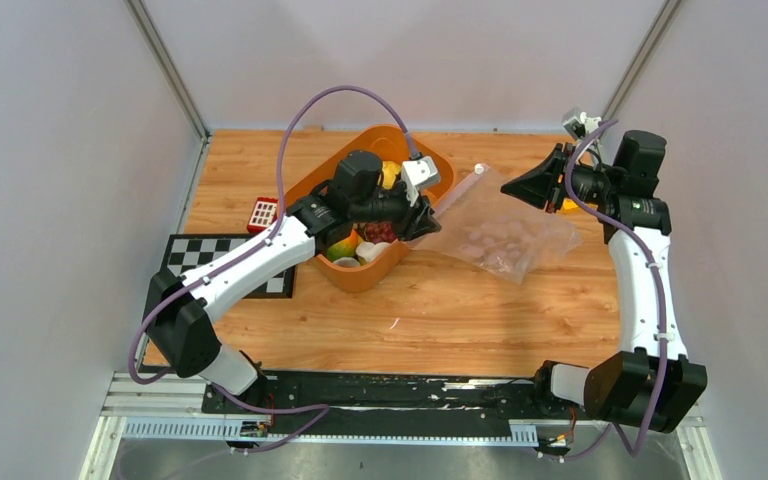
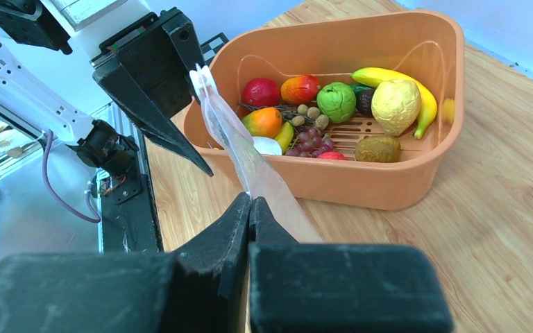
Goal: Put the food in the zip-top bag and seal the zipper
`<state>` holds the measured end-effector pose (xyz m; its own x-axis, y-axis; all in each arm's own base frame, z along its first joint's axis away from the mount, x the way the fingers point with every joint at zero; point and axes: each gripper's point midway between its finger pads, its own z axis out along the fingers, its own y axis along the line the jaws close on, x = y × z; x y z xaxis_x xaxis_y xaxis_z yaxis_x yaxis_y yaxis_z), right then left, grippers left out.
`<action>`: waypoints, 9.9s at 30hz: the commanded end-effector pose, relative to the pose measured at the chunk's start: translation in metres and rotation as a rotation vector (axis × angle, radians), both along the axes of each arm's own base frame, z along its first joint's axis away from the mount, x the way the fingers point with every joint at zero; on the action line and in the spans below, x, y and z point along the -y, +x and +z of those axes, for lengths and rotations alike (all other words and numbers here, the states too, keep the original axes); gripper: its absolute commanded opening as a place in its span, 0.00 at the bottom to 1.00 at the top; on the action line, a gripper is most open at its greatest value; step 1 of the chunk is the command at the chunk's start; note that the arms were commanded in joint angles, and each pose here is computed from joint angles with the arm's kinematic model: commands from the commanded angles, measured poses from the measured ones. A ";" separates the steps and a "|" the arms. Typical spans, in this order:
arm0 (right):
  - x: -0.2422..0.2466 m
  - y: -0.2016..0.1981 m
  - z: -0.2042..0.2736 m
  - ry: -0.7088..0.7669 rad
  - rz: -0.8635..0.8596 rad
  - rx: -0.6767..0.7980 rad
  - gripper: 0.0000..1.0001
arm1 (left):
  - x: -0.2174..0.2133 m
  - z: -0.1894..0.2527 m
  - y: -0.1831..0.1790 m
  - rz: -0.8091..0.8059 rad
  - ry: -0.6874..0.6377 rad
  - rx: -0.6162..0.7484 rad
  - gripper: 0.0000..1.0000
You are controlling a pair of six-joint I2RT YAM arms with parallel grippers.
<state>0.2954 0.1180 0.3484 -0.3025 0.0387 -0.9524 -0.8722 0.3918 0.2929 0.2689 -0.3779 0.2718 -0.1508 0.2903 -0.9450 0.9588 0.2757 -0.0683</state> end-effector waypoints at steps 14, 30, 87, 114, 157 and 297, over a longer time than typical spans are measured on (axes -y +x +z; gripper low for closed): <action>0.006 0.026 -0.005 0.002 -0.132 -0.042 0.01 | 0.004 -0.004 0.001 0.032 -0.003 0.012 0.00; 0.051 0.033 0.027 0.111 -0.755 -0.238 0.60 | 0.014 0.019 0.011 0.365 -0.178 -0.244 0.00; -0.093 0.019 -0.061 -0.174 -0.499 -0.216 0.00 | -0.009 0.009 0.010 0.486 -0.132 -0.187 0.74; -0.076 -0.018 -0.065 -0.223 -0.501 -0.308 0.31 | 0.014 0.018 0.019 0.475 -0.192 -0.242 0.00; -0.015 -0.026 -0.043 -0.384 -0.820 -0.045 0.00 | -0.026 0.005 0.043 0.673 -0.092 -0.285 0.00; -0.066 -0.001 -0.103 -0.220 -0.719 -0.389 0.00 | -0.042 0.064 0.024 0.464 -0.680 -0.215 0.36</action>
<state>0.2903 0.1718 0.2316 -0.6059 0.1136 -0.7874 -0.2141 0.9299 0.2989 0.2963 -0.3238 0.3280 -0.3310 -0.4417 -0.8339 0.6832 0.4974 -0.5346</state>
